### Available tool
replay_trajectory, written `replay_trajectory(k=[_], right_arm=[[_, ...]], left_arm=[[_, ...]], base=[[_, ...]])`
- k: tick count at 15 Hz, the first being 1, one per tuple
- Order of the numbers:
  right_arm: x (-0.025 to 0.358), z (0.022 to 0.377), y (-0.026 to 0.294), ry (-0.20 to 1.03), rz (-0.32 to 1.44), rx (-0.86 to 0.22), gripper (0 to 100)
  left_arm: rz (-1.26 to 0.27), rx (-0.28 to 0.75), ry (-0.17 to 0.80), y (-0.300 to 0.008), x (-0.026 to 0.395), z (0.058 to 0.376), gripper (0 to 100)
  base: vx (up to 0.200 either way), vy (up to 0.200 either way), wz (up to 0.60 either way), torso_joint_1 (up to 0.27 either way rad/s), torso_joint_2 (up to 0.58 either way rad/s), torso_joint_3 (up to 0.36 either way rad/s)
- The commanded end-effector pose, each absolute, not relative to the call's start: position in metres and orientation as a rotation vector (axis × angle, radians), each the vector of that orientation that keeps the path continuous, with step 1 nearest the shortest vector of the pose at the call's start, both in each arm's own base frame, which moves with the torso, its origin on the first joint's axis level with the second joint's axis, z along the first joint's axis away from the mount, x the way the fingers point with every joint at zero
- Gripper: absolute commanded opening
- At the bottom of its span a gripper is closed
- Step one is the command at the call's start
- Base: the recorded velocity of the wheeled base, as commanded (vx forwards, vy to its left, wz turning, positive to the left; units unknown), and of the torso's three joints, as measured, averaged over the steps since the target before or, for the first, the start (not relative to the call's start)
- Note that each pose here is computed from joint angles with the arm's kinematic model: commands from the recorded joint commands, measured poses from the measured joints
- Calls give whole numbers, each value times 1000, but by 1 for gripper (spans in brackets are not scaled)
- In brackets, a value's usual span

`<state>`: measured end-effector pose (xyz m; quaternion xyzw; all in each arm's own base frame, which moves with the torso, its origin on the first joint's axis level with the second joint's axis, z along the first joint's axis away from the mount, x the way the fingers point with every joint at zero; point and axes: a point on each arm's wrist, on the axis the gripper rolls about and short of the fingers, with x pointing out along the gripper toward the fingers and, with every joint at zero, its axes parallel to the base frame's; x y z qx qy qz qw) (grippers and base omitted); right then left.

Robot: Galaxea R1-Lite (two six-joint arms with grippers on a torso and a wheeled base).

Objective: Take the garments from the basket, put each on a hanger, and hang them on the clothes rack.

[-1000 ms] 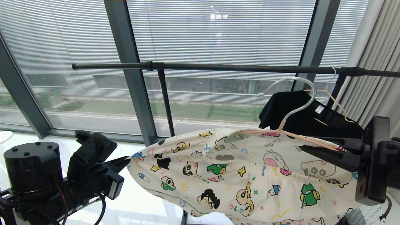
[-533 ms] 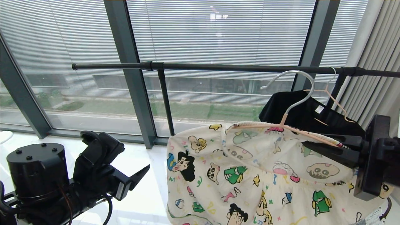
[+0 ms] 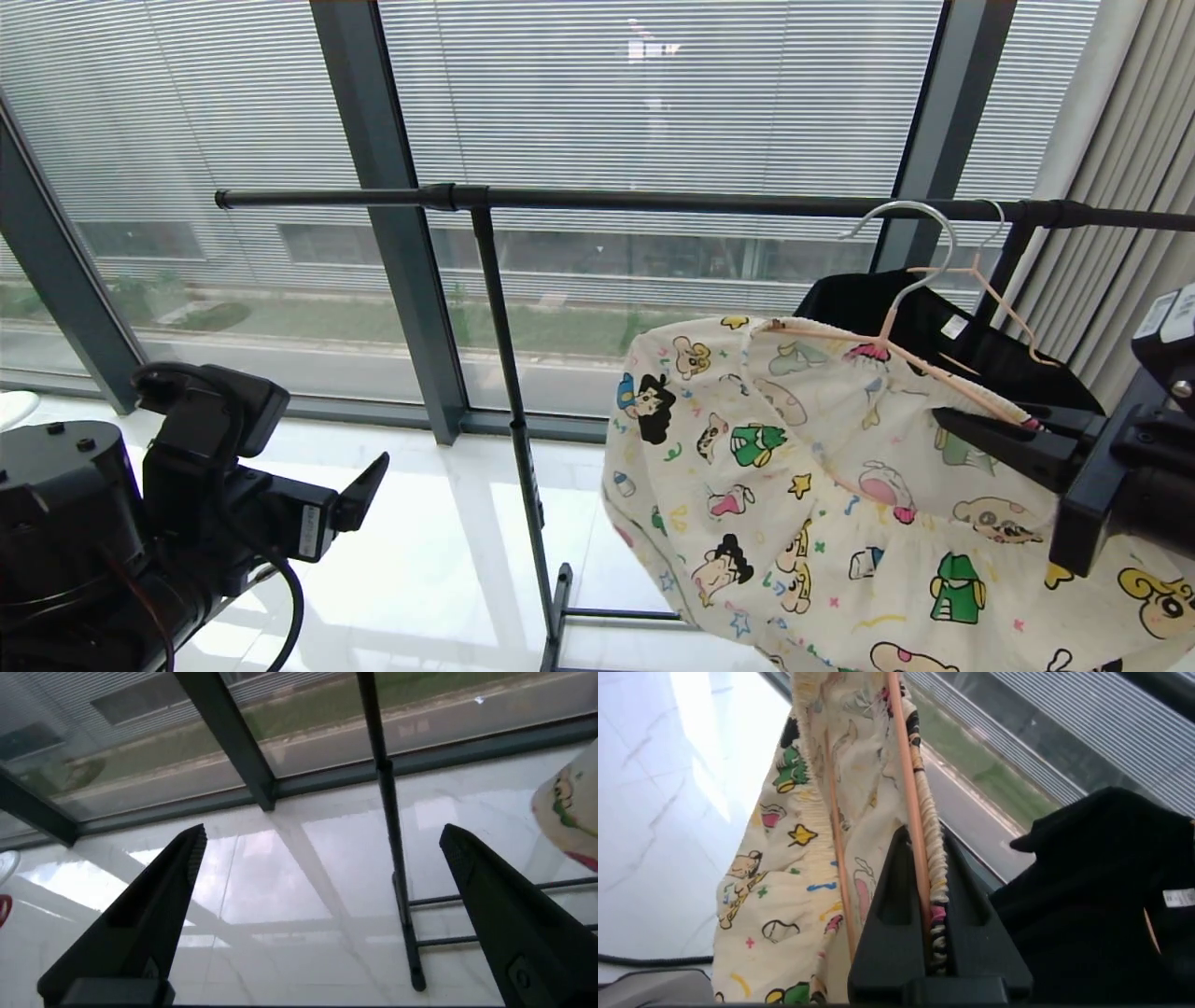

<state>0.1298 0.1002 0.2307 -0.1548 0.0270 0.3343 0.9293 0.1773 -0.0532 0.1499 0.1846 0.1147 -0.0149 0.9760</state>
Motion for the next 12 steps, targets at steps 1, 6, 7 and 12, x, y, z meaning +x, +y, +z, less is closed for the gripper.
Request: replay_trajectory(k=[1, 6, 7, 12], right_arm=[[134, 229, 97, 68, 655, -317, 0], [141, 226, 87, 94, 581, -317, 0], [142, 225, 83, 97, 561, -316, 0], [139, 216, 74, 127, 520, -306, 0]], left_arm=[[-2, 370, 221, -52, 176, 152, 100], [46, 373, 225, -49, 177, 153, 100], [50, 373, 227, -48, 177, 153, 100], [156, 387, 234, -46, 177, 154, 100]], base=[[0, 0, 0, 0, 0, 0], [0, 0, 0, 0, 0, 0], [0, 0, 0, 0, 0, 0], [0, 0, 0, 0, 0, 0]])
